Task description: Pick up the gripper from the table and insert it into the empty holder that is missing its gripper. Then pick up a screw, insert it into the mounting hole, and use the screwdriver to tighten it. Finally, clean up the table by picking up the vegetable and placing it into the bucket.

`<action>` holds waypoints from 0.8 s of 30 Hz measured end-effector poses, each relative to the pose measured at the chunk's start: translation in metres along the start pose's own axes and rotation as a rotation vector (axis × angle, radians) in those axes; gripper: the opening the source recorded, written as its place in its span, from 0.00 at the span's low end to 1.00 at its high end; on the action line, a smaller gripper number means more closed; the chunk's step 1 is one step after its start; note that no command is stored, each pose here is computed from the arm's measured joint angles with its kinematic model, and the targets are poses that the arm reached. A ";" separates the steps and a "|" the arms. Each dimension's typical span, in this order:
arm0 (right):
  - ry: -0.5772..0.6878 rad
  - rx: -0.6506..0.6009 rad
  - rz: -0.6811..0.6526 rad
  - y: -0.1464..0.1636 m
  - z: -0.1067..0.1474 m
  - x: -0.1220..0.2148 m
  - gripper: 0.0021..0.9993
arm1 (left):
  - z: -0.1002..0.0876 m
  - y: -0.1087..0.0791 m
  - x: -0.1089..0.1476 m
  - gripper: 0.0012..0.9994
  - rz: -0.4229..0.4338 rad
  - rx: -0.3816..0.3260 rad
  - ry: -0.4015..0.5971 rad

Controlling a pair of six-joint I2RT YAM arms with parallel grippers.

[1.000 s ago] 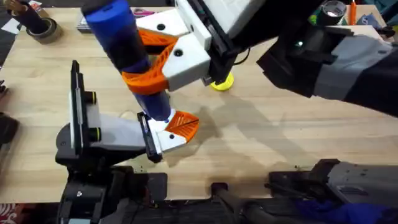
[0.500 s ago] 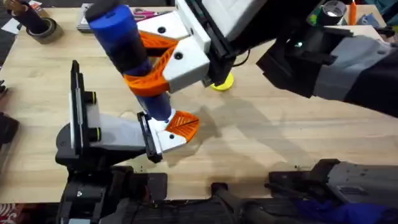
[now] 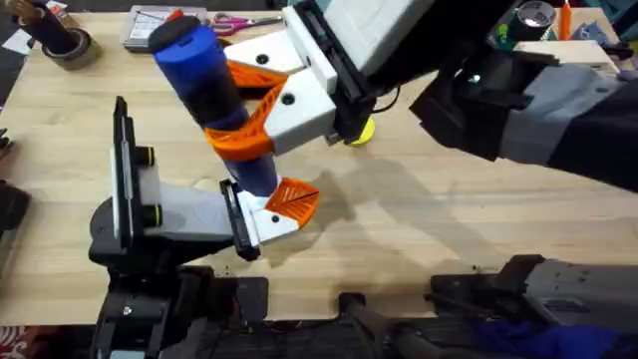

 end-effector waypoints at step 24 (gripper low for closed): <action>0.000 0.014 0.002 0.000 0.000 0.000 0.02 | 0.000 0.000 0.000 0.01 0.000 0.000 0.000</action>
Point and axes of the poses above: each hand's point on the last joint's axis, 136 mm out from that joint toward the fingers, its own x axis back along the fingers, its own y axis along the line the jaws close on, z = x × y, the point moved 2 cm from there along x, back along the fingers, and after that the axes turned 5 degrees about -x, right-handed, at the moved point
